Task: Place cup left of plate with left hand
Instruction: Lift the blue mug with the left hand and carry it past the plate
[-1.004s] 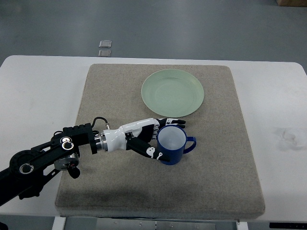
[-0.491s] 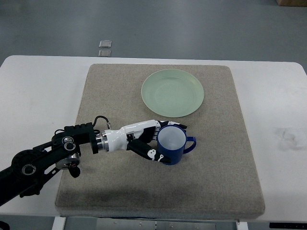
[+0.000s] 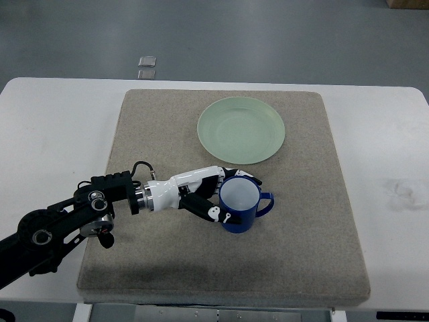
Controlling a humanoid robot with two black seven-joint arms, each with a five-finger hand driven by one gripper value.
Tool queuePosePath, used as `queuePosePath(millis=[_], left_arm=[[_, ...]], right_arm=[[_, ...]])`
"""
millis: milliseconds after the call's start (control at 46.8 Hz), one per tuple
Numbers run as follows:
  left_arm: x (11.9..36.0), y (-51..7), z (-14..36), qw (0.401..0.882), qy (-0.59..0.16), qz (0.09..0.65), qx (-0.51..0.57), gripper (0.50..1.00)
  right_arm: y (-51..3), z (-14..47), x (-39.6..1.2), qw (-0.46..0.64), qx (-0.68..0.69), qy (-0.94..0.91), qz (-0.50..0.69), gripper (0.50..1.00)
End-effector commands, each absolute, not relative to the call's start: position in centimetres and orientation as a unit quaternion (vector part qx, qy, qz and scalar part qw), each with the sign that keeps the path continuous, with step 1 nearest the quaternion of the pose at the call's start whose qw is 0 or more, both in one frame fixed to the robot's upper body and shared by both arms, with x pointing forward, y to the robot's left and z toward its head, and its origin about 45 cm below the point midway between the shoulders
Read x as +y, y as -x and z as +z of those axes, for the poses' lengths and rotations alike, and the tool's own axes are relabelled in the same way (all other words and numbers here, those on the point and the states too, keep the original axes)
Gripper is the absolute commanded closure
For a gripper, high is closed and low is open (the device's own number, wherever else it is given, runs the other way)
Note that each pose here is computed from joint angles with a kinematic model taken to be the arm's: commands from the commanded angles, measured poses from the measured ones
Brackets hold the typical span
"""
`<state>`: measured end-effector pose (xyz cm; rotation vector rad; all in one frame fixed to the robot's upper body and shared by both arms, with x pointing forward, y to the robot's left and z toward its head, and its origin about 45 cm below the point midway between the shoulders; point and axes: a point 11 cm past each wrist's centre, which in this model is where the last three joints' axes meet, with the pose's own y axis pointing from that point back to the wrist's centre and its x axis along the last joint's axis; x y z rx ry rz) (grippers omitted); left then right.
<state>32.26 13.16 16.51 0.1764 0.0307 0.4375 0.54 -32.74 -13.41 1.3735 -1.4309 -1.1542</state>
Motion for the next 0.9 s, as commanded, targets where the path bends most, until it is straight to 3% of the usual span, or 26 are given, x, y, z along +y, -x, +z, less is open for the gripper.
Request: queuePosePath(millis=[0, 214, 406, 470, 577, 875], left_arm=[[13.2, -32.3, 16.5, 0.972, -0.088, 0.217, 0.014, 0.774], [12.9, -32.4, 16.9, 0.973, -0.078, 0.217, 0.011, 0.872], [13.6, -33.4, 18.2, 0.970, -0.059, 0.236, -0.005, 0.915], [14.1, -33.9, 18.8, 0.968, -0.051, 0.246, -0.012, 0.952], [15.9, -35.3, 20.3, 0.962, -0.041, 0.270, -0.030, 1.000], [22.2, -38.4, 24.8, 0.934, -0.014, 0.347, -0.079, 1.000]], right_arm=[[-0.5, -13.4, -32.7, 0.411, -0.569, -0.545, -0.459, 0.568], [-0.6, -13.4, -32.7, 0.411, -0.568, -0.546, -0.459, 0.568], [-0.5, -13.4, -32.7, 0.411, -0.569, -0.545, -0.459, 0.568], [-0.5, -13.4, -32.7, 0.411, -0.568, -0.546, -0.459, 0.568], [-0.6, -13.4, -32.7, 0.411, -0.569, -0.546, -0.458, 0.568], [-0.5, -13.4, -32.7, 0.411, -0.569, -0.545, -0.459, 0.568]])
